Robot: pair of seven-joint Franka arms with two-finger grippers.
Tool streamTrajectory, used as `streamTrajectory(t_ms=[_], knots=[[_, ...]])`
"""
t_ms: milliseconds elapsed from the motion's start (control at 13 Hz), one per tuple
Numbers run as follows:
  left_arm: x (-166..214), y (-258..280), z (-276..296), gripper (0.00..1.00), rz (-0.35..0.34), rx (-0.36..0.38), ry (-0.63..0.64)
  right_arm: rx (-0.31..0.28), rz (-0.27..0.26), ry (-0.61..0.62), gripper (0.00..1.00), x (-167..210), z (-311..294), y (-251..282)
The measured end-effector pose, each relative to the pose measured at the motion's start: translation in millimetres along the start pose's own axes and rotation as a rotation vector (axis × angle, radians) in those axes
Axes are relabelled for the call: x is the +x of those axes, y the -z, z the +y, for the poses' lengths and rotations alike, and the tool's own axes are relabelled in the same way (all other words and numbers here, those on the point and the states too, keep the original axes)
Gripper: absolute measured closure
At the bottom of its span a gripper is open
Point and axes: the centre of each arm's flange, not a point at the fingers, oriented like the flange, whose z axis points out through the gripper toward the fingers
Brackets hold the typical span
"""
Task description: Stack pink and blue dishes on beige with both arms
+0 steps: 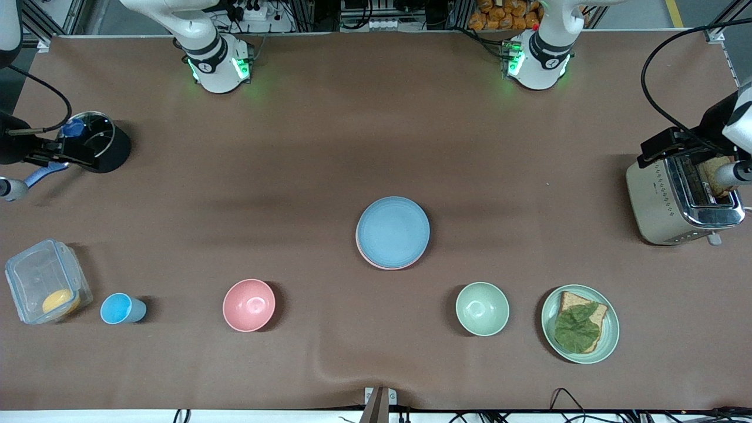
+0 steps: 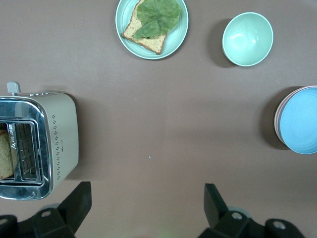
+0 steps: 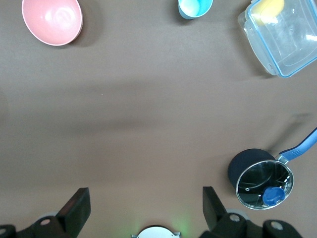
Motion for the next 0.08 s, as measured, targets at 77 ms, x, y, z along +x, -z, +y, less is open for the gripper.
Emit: streamTrajectory(t_ms=[77], knots=[[-0.6,-0.1,5.3,0.0,0.0,0.003,-0.01,0.0,0.0,0.0,0.0,0.0,0.0,0.0]])
